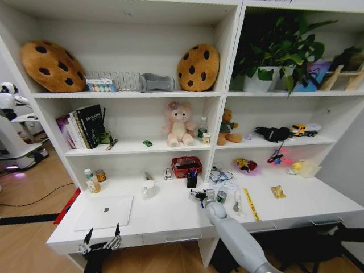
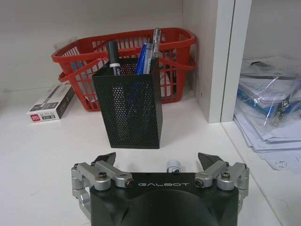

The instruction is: Organize the objects on the table.

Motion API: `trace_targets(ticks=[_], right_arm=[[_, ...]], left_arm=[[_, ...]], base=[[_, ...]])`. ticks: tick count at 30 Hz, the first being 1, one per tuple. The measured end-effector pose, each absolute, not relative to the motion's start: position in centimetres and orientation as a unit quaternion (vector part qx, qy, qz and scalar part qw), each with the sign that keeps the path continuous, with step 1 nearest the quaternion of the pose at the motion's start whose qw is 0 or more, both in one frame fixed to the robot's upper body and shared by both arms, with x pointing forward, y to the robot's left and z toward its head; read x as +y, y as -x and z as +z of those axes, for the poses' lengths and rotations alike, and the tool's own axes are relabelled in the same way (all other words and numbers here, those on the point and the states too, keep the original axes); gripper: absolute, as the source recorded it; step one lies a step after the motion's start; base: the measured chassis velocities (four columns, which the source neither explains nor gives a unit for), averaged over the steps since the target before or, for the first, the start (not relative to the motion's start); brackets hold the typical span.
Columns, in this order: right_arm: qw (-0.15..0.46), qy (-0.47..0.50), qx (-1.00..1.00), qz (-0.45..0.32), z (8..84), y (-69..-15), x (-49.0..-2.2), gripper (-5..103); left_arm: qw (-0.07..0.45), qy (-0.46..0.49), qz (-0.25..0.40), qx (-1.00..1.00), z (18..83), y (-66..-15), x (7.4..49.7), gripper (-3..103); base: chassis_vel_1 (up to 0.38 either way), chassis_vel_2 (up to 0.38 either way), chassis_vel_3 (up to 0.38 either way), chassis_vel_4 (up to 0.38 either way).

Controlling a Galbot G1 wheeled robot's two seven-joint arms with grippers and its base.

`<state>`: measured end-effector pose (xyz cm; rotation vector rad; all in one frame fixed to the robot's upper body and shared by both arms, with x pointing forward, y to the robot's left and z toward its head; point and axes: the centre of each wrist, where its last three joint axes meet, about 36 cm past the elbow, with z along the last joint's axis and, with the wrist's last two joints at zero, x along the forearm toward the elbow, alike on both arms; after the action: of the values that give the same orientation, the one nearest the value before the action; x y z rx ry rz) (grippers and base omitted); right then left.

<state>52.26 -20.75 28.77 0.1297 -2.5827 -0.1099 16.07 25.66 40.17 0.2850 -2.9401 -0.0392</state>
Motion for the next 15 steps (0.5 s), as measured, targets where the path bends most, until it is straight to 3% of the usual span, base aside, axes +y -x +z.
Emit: trace_targets(ticks=[8,15], right_arm=[[0.272,-0.051,-0.960,-0.033,27.8,-52.5,-20.4,89],[0.270,-0.046,-0.961,-0.025,27.4,-52.8,-20.5,62]], left_arm=[[0.094,-0.097,-0.014,-0.991,40.1,-16.1,25.7,100],[0.092,-0.100,-0.014,-0.991,40.1,-16.1,25.7,100]], base=[[0.000,0.000,0.000,0.000],[0.000,0.000,0.000,0.000]])
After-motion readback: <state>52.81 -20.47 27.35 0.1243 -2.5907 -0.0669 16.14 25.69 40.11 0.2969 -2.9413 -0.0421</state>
